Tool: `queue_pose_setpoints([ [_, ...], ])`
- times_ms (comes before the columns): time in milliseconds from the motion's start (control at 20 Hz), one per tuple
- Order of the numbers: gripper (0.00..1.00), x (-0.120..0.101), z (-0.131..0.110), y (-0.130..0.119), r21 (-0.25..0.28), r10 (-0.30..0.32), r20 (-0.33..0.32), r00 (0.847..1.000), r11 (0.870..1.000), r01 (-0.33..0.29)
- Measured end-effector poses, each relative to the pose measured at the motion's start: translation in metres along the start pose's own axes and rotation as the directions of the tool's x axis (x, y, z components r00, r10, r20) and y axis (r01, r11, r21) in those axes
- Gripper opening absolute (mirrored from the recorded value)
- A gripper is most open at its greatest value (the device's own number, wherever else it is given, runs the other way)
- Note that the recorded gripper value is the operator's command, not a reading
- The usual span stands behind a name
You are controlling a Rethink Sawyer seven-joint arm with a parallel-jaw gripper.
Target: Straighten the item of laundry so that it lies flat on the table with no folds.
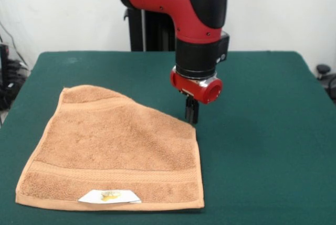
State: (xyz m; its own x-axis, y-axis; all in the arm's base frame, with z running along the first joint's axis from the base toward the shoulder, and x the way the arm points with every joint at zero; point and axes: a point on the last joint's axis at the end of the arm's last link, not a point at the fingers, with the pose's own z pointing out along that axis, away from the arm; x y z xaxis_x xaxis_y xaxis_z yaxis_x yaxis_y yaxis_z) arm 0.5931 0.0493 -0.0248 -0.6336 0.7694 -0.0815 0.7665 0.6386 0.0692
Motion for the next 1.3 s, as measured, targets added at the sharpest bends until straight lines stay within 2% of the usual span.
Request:
queue_pose_setpoints([
  [550, 0.00, -0.002, 0.002, -0.003, 0.003, 0.007, -0.002, 1.000, 1.000, -0.007],
  [1050, 0.00, -0.001, 0.020, -0.011, 0.018, 0.014, -0.018, 1.000, 1.000, -0.014],
  [1300, 0.00, -0.004, 0.021, -0.008, 0.016, 0.013, -0.014, 1.000, 1.000, -0.013],
])
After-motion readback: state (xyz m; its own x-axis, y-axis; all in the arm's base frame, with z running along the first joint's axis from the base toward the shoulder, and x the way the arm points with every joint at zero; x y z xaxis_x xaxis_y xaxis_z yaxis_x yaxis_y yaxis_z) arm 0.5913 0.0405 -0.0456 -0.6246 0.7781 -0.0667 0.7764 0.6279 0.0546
